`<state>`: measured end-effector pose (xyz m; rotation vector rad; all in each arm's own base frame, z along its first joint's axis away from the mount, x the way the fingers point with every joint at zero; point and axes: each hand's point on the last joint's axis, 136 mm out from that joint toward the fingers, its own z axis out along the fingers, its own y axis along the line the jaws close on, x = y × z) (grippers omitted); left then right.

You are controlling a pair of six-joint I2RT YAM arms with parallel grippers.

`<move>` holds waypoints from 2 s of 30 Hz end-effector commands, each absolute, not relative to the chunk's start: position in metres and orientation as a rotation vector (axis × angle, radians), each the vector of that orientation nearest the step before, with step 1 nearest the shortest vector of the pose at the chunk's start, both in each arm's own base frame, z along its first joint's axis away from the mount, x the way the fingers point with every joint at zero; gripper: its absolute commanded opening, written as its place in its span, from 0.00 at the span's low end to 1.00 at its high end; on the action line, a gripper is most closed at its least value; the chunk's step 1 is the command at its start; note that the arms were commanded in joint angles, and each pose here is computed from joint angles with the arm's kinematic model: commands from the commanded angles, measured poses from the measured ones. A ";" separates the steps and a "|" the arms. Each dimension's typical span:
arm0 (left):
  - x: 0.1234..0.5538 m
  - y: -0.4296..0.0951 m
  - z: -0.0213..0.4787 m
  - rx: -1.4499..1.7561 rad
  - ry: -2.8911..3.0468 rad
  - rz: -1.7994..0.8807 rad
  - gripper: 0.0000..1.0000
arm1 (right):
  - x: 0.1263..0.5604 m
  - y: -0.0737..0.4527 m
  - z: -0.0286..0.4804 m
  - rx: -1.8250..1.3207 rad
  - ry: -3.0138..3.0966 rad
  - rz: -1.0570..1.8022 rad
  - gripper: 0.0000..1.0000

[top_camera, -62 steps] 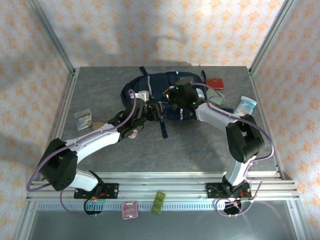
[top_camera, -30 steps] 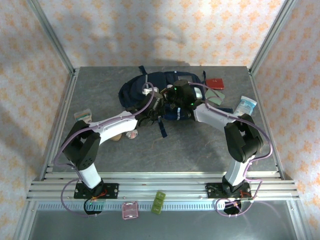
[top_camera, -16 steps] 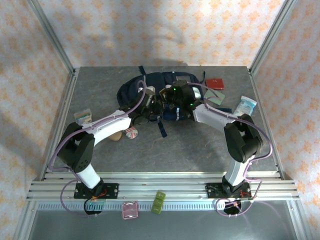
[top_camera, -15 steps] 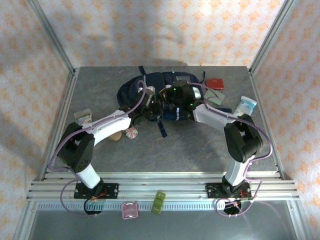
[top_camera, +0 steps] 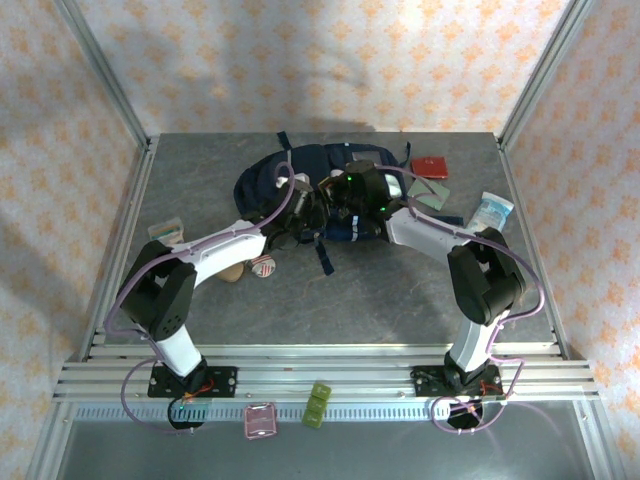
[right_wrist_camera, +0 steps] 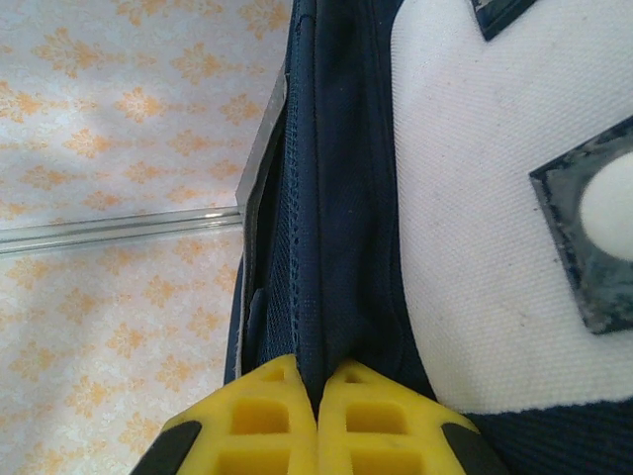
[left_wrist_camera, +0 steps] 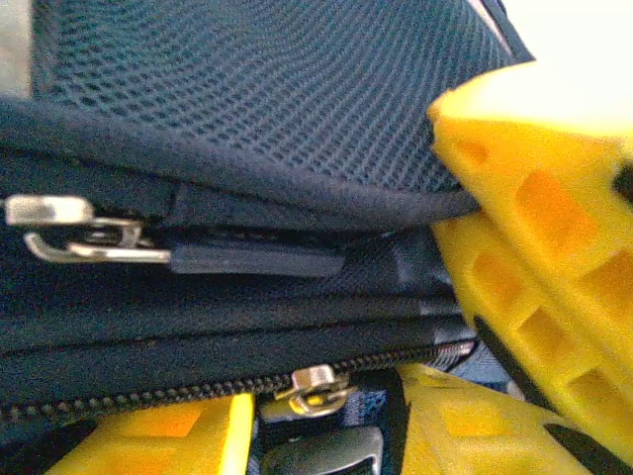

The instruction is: Pack the student bag

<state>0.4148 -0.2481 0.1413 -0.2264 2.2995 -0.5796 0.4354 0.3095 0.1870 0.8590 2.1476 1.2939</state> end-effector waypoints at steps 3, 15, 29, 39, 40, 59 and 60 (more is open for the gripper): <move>0.421 -0.242 0.165 -0.240 2.162 -0.638 0.15 | 0.440 0.327 0.255 0.709 1.968 1.482 0.00; 0.417 -0.241 0.175 -0.212 2.100 -0.698 0.13 | 0.440 0.329 0.253 0.706 1.982 1.482 0.00; 0.421 -0.255 0.189 -0.194 1.959 -0.862 0.12 | 0.438 0.329 0.250 0.708 1.985 1.491 0.00; 0.408 -0.260 0.202 -0.161 1.858 -1.010 0.21 | 0.437 0.328 0.247 0.713 1.988 1.485 0.00; 0.408 -0.261 0.202 -0.161 1.859 -1.018 0.24 | 0.436 0.328 0.247 0.714 1.988 1.486 0.00; 0.417 -0.257 0.161 -0.259 2.012 -0.941 0.38 | 0.435 0.326 0.246 0.713 1.994 1.473 0.00; 0.416 -0.255 0.158 -0.274 2.023 -0.934 0.37 | 0.434 0.327 0.245 0.709 1.997 1.478 0.00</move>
